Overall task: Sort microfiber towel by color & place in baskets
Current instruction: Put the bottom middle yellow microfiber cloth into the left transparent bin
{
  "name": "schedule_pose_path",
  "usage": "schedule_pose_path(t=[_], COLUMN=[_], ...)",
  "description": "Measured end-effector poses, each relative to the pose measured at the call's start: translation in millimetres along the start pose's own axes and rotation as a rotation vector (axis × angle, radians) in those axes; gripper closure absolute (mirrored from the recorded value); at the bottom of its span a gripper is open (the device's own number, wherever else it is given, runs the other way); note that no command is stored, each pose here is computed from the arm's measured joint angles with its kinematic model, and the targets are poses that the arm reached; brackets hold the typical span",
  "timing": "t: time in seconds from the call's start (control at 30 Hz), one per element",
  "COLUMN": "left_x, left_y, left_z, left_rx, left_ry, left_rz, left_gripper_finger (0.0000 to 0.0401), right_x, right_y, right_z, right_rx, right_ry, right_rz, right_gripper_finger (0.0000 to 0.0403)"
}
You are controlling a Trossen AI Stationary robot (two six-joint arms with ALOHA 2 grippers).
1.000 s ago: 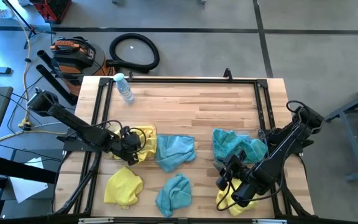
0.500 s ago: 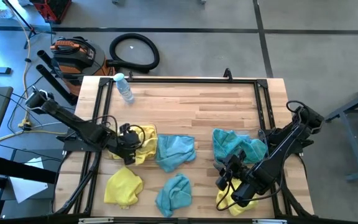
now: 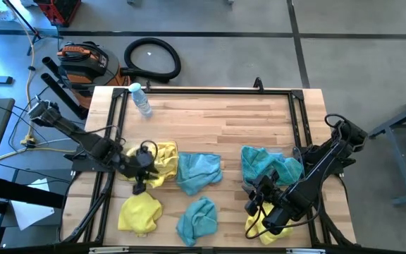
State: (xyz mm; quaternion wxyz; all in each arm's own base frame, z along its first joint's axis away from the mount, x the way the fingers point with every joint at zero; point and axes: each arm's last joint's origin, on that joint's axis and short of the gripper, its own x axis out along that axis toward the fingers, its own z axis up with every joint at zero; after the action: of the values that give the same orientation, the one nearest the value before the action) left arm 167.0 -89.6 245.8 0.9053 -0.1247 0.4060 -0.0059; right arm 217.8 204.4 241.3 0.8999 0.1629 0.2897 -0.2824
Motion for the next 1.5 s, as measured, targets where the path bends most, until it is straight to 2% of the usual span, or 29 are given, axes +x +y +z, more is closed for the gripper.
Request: schedule_pose_path(t=[0.13,0.27,0.33,0.57,0.83,1.03,1.4,1.5], left_x=[17.6,30.4,33.5,36.4,37.2,38.2,16.4,13.1], left_y=[-2.1,4.8,9.3,15.3,13.5,12.9,14.5,16.6], left_z=[-16.7,-29.3,-32.9,-33.3,-33.2,-33.6,-26.1,-25.6], left_rx=[-0.002,-0.043,-0.063,-0.092,-0.117,-0.125,-0.126,-0.117], left_ry=[0.087,0.128,0.134,0.134,0.17,0.178,0.069,0.039], left_rz=[-0.014,0.07,0.114,0.146,0.086,0.082,0.006,0.035], left_gripper_finger=[0.0309,0.0309,0.0309,0.0309,0.0309,0.0309,0.0309,0.0309], right_x=[0.0,0.0,0.0,0.0,0.0,0.0,0.0,0.0], right_y=[0.0,0.0,0.0,0.7,0.6,0.6,0.6,0.6], right_z=[0.0,0.0,0.0,0.1,0.1,0.1,0.1,0.1], right_rx=[0.0,0.0,0.0,0.006,0.005,0.005,0.005,0.005], right_ry=[0.0,0.0,0.0,-0.001,0.0,0.0,-0.001,-0.001], right_rz=[0.0,0.0,0.0,0.005,0.005,0.005,0.005,0.005], right_gripper_finger=[0.027,0.027,0.027,0.027,0.027,0.027,0.027,0.027])
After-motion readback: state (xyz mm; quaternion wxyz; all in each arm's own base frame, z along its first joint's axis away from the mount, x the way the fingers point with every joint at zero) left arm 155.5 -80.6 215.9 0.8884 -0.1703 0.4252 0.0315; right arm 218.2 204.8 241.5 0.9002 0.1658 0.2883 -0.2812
